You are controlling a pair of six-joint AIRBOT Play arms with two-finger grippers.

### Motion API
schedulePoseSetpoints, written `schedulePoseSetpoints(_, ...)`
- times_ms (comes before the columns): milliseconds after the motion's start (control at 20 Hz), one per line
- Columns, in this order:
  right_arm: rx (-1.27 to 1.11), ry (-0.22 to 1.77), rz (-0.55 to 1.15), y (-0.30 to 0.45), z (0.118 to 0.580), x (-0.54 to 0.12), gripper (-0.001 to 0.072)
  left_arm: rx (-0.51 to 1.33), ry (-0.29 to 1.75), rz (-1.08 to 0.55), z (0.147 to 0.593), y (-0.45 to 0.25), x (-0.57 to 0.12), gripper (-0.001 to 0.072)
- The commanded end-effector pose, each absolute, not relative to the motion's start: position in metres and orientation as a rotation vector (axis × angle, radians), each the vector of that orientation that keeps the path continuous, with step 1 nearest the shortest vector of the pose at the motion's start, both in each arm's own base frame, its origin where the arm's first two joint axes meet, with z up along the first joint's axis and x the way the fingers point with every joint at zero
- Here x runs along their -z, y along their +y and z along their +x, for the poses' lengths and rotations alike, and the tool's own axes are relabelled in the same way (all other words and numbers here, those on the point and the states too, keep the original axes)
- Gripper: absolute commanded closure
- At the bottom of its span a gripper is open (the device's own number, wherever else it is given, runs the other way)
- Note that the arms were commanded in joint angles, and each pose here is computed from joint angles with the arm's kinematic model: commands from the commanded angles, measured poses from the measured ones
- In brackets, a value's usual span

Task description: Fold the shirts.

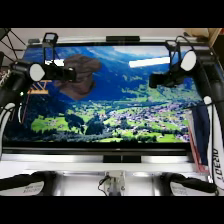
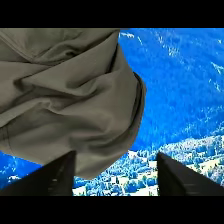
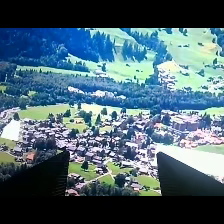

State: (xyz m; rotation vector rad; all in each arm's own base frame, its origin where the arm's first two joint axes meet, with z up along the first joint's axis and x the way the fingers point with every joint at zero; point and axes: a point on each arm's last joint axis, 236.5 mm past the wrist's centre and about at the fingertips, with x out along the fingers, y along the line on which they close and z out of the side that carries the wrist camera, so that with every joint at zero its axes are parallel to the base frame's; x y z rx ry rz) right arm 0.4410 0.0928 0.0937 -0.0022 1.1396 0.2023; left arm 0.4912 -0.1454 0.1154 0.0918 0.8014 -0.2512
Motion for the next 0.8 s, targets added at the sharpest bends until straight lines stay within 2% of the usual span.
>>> schedulePoseSetpoints(0,-0.205,1.129,-0.002,0.094,0.443,-0.095,0.0055,0.202,0.947,0.084,0.482,-0.13,-0.076,0.0184)
schedulePoseSetpoints(100,-0.223,1.152,0.017,0.099,0.438,-0.093,0.0055,0.129,1.199,0.048,0.461,-0.099,-0.013,0.0098)
schedulePoseSetpoints(200,-0.252,1.174,0.047,0.108,0.432,-0.093,0.0055,0.112,1.352,-0.092,0.45,-0.087,0.035,0.0066)
schedulePoseSetpoints(250,-0.269,1.182,0.064,0.112,0.429,-0.093,0.0055,0.119,1.369,-0.208,0.454,-0.088,0.046,0.0024)
schedulePoseSetpoints(350,-0.292,1.185,0.088,0.119,0.427,-0.094,0.0055,0.119,1.304,-0.413,0.48,-0.088,0.053,0.0024)
schedulePoseSetpoints(450,-0.301,1.184,0.094,0.122,0.427,-0.095,0.0055,0.11,1.25,-0.55,0.499,-0.087,0.057,0.0025)
schedulePoseSetpoints(750,-0.301,1.189,0.093,0.122,0.426,-0.095,0.0055,0.102,1.254,-0.734,0.515,-0.1,0.09,0.004)
